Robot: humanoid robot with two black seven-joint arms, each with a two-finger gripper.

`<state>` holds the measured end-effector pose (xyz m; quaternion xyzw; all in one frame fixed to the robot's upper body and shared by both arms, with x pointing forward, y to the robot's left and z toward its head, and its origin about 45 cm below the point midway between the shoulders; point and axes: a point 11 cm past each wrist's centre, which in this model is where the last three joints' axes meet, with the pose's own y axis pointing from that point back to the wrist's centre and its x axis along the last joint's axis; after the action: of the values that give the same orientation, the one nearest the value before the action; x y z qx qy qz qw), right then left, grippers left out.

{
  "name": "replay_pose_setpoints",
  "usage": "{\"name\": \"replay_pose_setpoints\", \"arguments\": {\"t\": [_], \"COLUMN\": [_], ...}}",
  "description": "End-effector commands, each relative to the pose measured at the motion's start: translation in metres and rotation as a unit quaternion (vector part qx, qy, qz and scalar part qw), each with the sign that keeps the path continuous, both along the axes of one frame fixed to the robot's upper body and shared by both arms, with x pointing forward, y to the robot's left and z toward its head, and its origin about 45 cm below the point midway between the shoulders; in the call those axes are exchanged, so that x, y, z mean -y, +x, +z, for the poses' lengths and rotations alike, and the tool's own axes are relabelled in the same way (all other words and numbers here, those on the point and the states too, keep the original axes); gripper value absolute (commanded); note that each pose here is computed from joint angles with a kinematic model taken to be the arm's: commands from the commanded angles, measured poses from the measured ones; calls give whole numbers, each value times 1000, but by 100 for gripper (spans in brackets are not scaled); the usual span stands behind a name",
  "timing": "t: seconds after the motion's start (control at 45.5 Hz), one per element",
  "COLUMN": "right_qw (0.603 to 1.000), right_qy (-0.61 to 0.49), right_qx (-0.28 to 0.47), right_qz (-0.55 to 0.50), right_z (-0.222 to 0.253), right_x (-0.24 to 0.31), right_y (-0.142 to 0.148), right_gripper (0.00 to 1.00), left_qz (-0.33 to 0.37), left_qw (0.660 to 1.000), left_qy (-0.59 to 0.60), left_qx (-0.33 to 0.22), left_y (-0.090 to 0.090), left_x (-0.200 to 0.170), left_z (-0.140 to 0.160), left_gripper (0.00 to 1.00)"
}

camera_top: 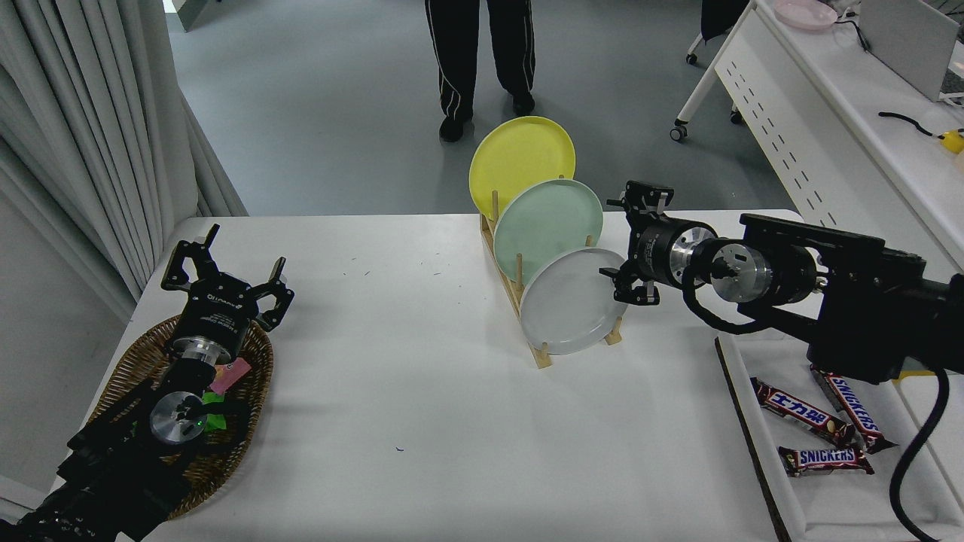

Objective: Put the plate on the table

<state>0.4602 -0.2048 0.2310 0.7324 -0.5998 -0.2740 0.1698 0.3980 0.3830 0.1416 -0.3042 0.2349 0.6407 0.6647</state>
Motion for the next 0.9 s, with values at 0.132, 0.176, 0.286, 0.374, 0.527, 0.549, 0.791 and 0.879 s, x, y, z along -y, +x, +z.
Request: {"name": "replay_pose_setpoints", "arguments": {"t": [0.132, 0.176, 0.286, 0.374, 0.527, 0.549, 0.791, 0.879], "right_qw": [1000, 1000, 999, 999, 998, 998, 998, 998], "right_qy": [-8, -9, -8, -8, -4, -3, -6, -8], "right_qx": [-15, -19, -27, -27, -34, -34, -27, -23], "right_qz": [2, 4, 24, 38, 53, 55, 58, 59], "right_z": [-10, -11, -12, -11, -12, -11, -9, -7], "right_x": [-11, -11, -13, -13, -15, -15, -11, -11], "right_y": [5, 6, 6, 7, 6, 6, 10, 11], "right_gripper": [88, 88, 87, 87, 84, 83, 63, 52], "left_qz": [0, 0, 0, 0, 0, 0, 0, 0], "left_qw": [1000, 1000, 1000, 1000, 1000, 1000, 1000, 1000], "left_qy": [0, -1, 0, 0, 0, 0, 0, 0], "left_qx": [0, 0, 0, 1, 0, 1, 0, 0], "left_y": [0, 0, 0, 0, 0, 0, 0, 0], "left_x": [0, 1, 0, 0, 0, 0, 0, 0], "left_z": [0, 0, 0, 0, 0, 0, 0, 0], "left_gripper": [100, 100, 100, 100, 100, 100, 100, 100]}}
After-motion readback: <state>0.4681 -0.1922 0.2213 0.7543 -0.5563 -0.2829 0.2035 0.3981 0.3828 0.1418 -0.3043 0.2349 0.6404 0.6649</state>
